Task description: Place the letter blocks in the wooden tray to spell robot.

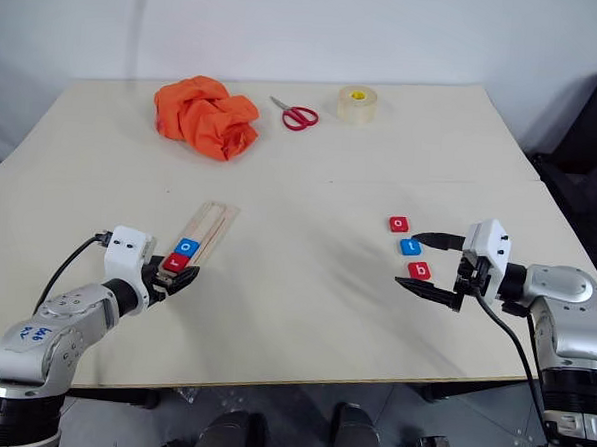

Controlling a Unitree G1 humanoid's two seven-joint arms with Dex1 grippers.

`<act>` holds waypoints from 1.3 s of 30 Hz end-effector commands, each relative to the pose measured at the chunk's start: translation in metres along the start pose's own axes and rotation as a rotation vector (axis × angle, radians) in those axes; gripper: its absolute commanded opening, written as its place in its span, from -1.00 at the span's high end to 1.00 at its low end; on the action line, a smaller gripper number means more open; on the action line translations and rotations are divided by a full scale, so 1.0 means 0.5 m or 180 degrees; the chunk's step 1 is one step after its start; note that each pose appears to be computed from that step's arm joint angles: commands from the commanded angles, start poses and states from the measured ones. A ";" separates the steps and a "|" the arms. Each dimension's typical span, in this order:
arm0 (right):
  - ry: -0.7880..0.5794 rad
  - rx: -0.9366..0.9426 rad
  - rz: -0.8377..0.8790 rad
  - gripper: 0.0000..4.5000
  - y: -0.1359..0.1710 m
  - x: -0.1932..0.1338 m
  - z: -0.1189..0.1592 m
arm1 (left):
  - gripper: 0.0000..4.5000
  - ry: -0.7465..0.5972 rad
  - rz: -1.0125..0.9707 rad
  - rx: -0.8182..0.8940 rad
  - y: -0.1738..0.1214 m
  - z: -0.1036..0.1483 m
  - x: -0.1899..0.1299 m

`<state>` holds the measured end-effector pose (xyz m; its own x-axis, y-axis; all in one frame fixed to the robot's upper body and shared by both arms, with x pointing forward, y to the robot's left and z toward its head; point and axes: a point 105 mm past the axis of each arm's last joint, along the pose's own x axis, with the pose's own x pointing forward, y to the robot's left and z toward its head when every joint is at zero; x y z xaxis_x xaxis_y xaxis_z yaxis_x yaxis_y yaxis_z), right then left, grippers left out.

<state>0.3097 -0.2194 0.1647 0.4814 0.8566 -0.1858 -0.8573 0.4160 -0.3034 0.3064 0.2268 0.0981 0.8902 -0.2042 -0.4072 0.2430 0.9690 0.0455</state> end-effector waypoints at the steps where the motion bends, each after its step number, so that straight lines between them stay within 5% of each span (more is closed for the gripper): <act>1: -0.0044 -0.0132 -0.0059 -1.00 -0.008 -0.007 0.019 | -0.50 -0.0152 -0.0213 0.0179 0.001 -0.005 0.001; 6: -0.0030 -0.0135 -0.0069 -1.00 -0.007 -0.012 0.019 | -0.50 -0.1027 -0.1175 0.0814 -0.065 0.077 -0.026; 19: 0.0071 -0.0115 -0.0116 -1.00 0.018 -0.045 0.009 | -0.50 -0.0387 -0.3113 0.2137 -0.193 0.075 0.002; 36: 0.0163 0.0023 -0.0273 -1.00 0.064 -0.096 -0.005 | -0.50 -0.0415 -0.3247 0.2433 -0.270 0.075 0.052; 39: 0.0165 0.0027 -0.0286 -1.00 0.064 -0.095 -0.006 | -0.96 -0.0430 -0.3249 0.2383 -0.279 0.078 0.054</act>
<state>0.2605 -0.2478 0.1473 0.5540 0.7969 -0.2410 -0.8266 0.4921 -0.2729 0.3120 0.0858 0.1092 0.1916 -0.8572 -0.4781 0.9627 0.0694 0.2614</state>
